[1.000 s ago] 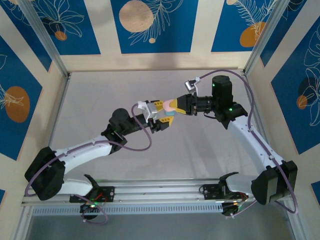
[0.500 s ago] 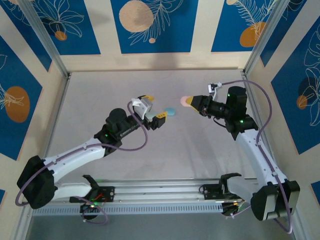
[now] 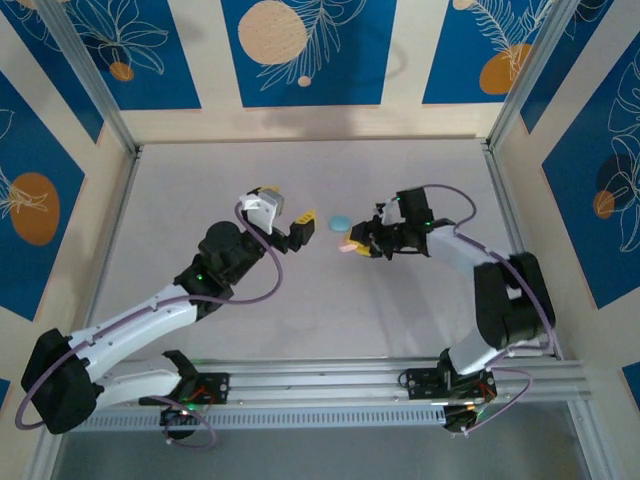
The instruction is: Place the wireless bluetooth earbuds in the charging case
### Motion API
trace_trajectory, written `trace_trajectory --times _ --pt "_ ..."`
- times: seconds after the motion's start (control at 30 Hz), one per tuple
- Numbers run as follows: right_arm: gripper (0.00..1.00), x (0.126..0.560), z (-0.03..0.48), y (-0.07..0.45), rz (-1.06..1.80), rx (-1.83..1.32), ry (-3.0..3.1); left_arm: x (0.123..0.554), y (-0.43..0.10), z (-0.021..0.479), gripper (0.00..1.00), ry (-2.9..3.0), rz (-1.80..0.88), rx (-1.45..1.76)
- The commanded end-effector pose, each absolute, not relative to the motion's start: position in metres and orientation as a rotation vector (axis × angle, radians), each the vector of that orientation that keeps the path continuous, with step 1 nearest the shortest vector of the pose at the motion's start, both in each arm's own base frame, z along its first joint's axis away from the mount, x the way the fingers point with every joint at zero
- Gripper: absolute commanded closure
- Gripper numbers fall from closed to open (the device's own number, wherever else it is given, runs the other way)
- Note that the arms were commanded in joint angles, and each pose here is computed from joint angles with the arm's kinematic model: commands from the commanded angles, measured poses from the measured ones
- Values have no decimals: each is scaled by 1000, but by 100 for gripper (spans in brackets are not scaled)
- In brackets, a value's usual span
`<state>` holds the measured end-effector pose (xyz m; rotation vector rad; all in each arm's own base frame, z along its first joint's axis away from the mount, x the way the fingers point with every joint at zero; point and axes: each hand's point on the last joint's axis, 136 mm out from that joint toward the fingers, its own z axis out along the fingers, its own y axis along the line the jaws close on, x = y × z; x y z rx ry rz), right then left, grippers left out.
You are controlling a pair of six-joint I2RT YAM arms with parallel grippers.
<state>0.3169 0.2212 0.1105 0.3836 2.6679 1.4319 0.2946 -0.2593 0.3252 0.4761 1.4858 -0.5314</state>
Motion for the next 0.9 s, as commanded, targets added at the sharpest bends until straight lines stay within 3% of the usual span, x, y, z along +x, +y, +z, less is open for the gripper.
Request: trace_trajectory --times 0.0,0.4,0.5,0.63,0.87 --pt "75 325 93 237 1465 406 2702 295 -248 325 8 1495 -501 435" --pt "67 334 38 254 1340 450 2822 293 -235 316 7 1523 -473 403" --pt "58 330 31 245 1255 475 2857 293 -235 314 6 1530 -469 405" --pt "37 324 30 227 1117 521 2881 295 -234 311 5 1537 -458 403" --pt "27 324 65 169 762 598 2798 306 -230 287 3 1616 -393 388"
